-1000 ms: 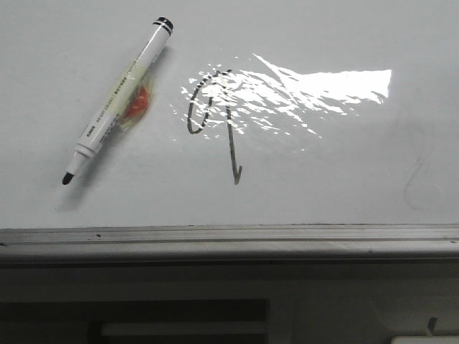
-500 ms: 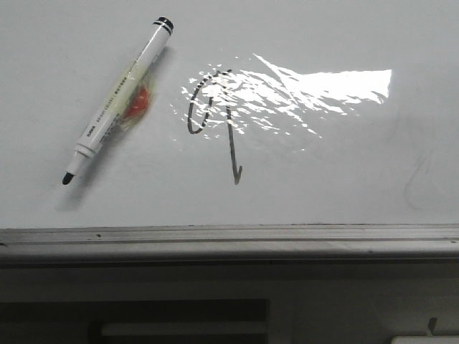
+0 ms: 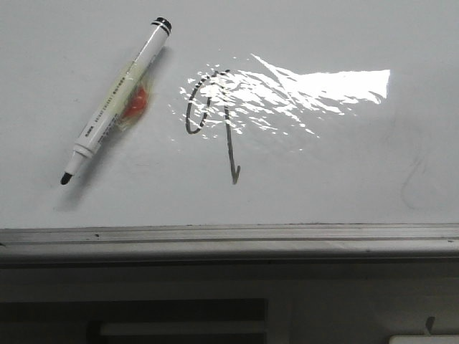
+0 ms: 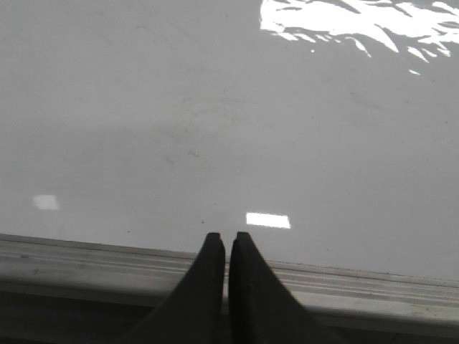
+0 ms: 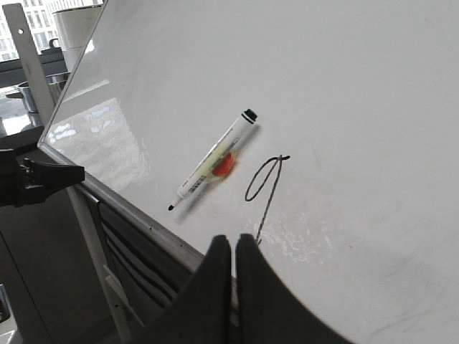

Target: Write number 9 on whiteboard

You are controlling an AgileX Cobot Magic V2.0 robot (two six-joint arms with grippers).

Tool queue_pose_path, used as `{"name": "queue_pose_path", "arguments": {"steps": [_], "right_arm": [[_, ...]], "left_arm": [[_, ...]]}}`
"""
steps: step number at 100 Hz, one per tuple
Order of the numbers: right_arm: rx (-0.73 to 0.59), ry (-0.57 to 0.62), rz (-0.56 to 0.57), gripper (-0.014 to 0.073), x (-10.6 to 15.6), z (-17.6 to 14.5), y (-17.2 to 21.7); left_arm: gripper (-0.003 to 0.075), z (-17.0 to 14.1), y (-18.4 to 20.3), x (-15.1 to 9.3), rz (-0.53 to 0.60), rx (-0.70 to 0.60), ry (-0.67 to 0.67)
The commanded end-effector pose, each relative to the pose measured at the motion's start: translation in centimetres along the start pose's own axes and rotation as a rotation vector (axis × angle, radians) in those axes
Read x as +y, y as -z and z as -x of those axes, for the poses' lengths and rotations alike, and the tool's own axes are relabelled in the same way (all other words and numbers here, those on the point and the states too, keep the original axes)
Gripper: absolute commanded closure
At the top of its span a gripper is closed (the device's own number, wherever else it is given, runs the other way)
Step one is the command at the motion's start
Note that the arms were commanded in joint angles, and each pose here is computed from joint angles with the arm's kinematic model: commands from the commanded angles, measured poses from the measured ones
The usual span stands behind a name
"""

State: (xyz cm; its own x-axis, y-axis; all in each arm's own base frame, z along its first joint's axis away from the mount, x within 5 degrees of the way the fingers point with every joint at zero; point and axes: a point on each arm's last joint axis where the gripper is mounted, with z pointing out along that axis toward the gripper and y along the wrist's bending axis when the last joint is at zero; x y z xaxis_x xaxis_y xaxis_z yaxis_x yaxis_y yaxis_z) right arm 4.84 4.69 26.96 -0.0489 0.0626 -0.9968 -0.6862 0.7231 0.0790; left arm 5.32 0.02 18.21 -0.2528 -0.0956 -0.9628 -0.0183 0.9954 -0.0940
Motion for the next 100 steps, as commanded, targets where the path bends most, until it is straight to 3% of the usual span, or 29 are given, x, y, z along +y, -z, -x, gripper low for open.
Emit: {"name": "queue_pose_path", "arguments": {"steps": [1, 22, 44, 74, 100], "right_arm": [[-0.104, 0.019, -0.050, 0.0627, -0.3, 1.6, 0.1], [-0.216, 0.045, -0.214, 0.0627, -1.8, -0.3, -0.1], [-0.342, 0.265, -0.366, 0.0627, -2.6, -1.6, 0.4], [-0.268, 0.235, -0.593, 0.0627, -4.1, -2.3, 1.1], [-0.178, 0.134, -0.775, 0.0627, -4.9, -5.3, 2.3]], "left_arm": [[0.0741, -0.2, 0.0, 0.0, -0.001, -0.044, 0.005], [0.0741, -0.2, 0.0, 0.0, -0.001, -0.044, 0.005], [0.0741, -0.2, 0.0, 0.0, -0.001, -0.044, 0.005], [0.0741, -0.2, 0.0, 0.0, -0.001, -0.044, 0.005], [0.0741, -0.2, 0.0, 0.0, -0.001, -0.044, 0.005]]}}
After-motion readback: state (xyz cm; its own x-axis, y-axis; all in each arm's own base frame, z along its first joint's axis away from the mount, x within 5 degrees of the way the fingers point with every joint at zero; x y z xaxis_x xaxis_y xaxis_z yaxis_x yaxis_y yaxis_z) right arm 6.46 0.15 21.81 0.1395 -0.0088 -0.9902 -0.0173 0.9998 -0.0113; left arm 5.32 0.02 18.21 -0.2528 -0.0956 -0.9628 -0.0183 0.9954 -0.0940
